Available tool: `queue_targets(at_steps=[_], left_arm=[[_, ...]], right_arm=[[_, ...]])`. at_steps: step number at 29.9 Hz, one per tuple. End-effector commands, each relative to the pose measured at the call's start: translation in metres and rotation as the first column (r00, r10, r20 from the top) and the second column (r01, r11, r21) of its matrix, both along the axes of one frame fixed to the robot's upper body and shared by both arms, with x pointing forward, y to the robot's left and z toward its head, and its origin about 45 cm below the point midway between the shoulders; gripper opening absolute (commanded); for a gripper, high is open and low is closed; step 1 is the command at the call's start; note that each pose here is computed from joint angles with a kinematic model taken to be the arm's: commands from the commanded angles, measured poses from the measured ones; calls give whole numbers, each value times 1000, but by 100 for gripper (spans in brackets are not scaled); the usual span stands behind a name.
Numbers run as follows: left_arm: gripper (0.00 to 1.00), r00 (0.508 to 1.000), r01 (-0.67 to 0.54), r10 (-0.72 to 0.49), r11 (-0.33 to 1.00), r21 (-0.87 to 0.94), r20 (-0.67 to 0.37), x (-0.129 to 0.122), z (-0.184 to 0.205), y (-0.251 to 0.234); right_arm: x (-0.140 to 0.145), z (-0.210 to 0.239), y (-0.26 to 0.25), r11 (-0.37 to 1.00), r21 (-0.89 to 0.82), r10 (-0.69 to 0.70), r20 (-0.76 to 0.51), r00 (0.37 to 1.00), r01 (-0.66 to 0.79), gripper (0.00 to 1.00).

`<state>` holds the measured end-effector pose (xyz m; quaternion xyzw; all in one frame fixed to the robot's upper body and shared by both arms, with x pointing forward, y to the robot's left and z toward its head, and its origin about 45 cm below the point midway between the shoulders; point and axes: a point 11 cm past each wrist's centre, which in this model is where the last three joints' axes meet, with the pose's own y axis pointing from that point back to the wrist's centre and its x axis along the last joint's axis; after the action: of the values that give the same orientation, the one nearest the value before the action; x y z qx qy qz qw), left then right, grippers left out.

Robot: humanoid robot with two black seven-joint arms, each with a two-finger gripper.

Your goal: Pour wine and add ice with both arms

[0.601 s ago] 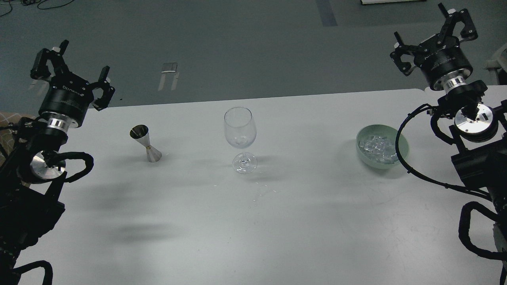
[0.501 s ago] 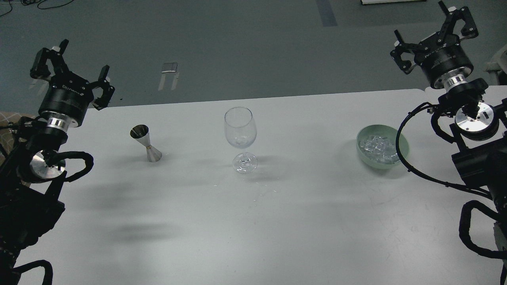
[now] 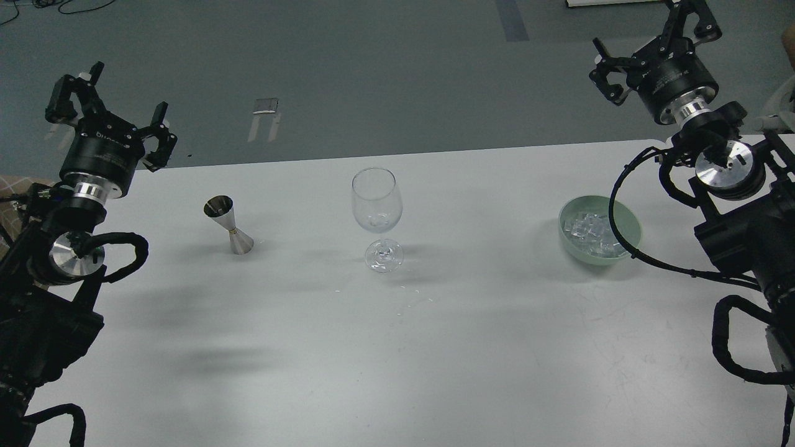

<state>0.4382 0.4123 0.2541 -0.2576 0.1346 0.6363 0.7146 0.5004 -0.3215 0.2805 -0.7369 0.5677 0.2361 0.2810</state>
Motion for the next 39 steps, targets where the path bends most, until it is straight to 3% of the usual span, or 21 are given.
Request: queue_targets(at_steps=[1, 8, 15, 26, 33, 39], left_arm=[[98, 1000, 8, -7, 1000, -23, 17, -1, 1, 0], [98, 1000, -25, 25, 999, -26, 11, 1, -1, 7], [98, 989, -84, 89, 995, -50, 116, -2, 10, 14], [98, 1000, -18, 18, 1000, 11, 12, -5, 1, 14], [98, 998, 13, -18, 997, 80, 56, -20, 23, 28], [98, 993, 102, -110, 982, 156, 41, -60, 22, 22]], right_arm=[[1, 3, 1, 1000, 2, 3, 7, 1000, -4, 100], [0, 2, 0, 1000, 2, 2, 6, 1000, -2, 100], [0, 5, 1, 1000, 9, 3, 17, 1000, -3, 100], [0, 6, 2, 1000, 11, 6, 19, 1000, -6, 100], [0, 6, 3, 1000, 9, 8, 19, 1000, -9, 100], [-2, 5, 3, 1000, 13, 9, 23, 1000, -9, 100]])
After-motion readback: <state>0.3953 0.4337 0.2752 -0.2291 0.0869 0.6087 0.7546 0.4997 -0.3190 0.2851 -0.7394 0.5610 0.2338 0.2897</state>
